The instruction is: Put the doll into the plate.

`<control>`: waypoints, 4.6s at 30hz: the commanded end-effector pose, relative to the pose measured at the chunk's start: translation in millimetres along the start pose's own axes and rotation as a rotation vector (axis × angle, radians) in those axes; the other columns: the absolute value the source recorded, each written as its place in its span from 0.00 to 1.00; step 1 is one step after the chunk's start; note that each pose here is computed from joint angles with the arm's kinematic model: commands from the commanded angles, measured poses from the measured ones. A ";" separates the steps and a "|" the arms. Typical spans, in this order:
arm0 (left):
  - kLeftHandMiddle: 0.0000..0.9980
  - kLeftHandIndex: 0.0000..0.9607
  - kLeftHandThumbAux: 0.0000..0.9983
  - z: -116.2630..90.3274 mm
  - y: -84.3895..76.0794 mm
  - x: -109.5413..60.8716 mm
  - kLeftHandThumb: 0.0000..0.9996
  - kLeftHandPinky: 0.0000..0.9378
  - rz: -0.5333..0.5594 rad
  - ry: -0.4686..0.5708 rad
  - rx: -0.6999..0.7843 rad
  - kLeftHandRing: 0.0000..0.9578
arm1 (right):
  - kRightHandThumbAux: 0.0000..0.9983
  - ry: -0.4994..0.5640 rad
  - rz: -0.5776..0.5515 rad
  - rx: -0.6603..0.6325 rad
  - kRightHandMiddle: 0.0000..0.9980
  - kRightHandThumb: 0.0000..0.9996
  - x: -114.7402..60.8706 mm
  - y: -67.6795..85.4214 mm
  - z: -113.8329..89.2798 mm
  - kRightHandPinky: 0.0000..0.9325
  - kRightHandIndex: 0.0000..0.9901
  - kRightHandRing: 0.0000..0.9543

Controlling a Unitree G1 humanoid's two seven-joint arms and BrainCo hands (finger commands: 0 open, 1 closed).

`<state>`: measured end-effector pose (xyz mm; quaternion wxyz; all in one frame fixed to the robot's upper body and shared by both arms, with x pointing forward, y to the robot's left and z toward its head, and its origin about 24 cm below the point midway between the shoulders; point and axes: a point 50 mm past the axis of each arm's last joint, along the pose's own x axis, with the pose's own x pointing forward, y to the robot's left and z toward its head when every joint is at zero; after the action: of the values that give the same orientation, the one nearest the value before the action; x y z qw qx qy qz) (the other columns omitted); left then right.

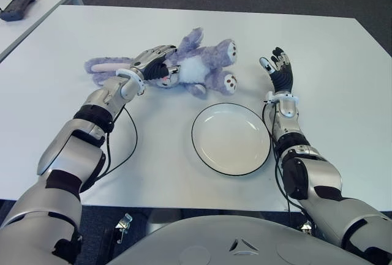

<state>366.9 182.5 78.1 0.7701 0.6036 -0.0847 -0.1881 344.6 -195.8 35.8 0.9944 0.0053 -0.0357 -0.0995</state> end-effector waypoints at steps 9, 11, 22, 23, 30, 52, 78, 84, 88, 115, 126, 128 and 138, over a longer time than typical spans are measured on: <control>0.10 0.00 0.17 -8.2 -69.3 -6.8 0.52 0.12 -0.240 0.207 0.048 0.12 | 0.62 0.612 -0.104 0.039 0.09 0.00 -149.8 -20.7 -139.1 0.01 0.08 0.05; 0.11 0.00 0.17 -7.5 -68.8 -5.8 0.53 0.14 -0.226 0.212 0.038 0.13 | 0.62 0.609 -0.103 0.040 0.09 0.00 -150.0 -21.0 -138.9 0.02 0.08 0.05; 0.17 0.00 0.16 -4.2 -69.7 -3.3 0.52 0.19 -0.211 0.209 0.036 0.19 | 0.62 0.611 -0.109 0.044 0.09 0.00 -150.5 -22.0 -139.2 0.02 0.08 0.06; 0.17 0.00 0.16 -4.0 -70.1 -3.2 0.52 0.19 -0.214 0.211 0.034 0.20 | 0.62 0.612 -0.109 0.047 0.09 0.00 -150.4 -22.0 -139.2 0.02 0.08 0.06; 0.19 0.00 0.17 -4.1 -70.8 -2.4 0.53 0.22 -0.221 0.231 0.026 0.21 | 0.63 0.616 -0.109 0.044 0.08 0.00 -150.0 -22.3 -139.3 0.03 0.08 0.05; 0.30 0.18 0.31 -11.5 -69.6 -3.2 0.70 0.38 -0.248 0.321 -0.032 0.33 | 0.66 0.616 -0.109 0.029 0.06 0.00 -150.0 -24.5 -139.2 0.04 0.08 0.04; 0.32 0.40 0.31 -20.4 -75.7 -9.9 0.73 0.34 -0.257 0.422 -0.059 0.33 | 0.70 0.611 -0.103 0.033 0.07 0.00 -151.8 -28.6 -139.3 0.03 0.11 0.05; 0.31 0.41 0.30 -21.4 -78.5 -11.7 0.71 0.33 -0.278 0.428 -0.047 0.31 | 0.71 0.619 -0.107 0.036 0.07 0.00 -151.6 -28.4 -139.8 0.04 0.11 0.04; 0.30 0.42 0.30 -21.5 -79.2 -12.1 0.70 0.30 -0.282 0.430 -0.043 0.30 | 0.71 0.617 -0.109 0.038 0.07 0.00 -151.5 -28.5 -139.6 0.04 0.11 0.05; 0.32 0.72 0.39 -20.8 -79.3 -12.9 0.68 0.35 -0.242 0.410 -0.066 0.23 | 0.71 0.600 -0.104 0.060 0.07 0.00 -151.9 -28.6 -138.7 0.04 0.14 0.04; 0.33 0.71 0.44 -21.6 -79.8 -13.6 0.76 0.37 -0.244 0.417 -0.068 0.29 | 0.71 0.596 -0.109 0.075 0.07 0.00 -152.0 -27.4 -138.7 0.04 0.14 0.04; 0.34 0.72 0.45 -21.5 -80.1 -13.8 0.78 0.39 -0.242 0.416 -0.069 0.31 | 0.71 0.598 -0.110 0.078 0.07 0.00 -152.1 -27.2 -138.8 0.04 0.14 0.04; 0.50 0.70 0.61 -21.6 -81.5 -14.5 0.95 0.76 -0.222 0.433 -0.121 0.71 | 0.72 0.602 -0.115 0.080 0.06 0.00 -152.0 -26.6 -139.0 0.04 0.15 0.04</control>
<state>393.9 164.6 85.2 0.8030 0.5897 -0.0164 -0.0851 345.2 -192.4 36.1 0.9966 0.0073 -0.0369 -0.0731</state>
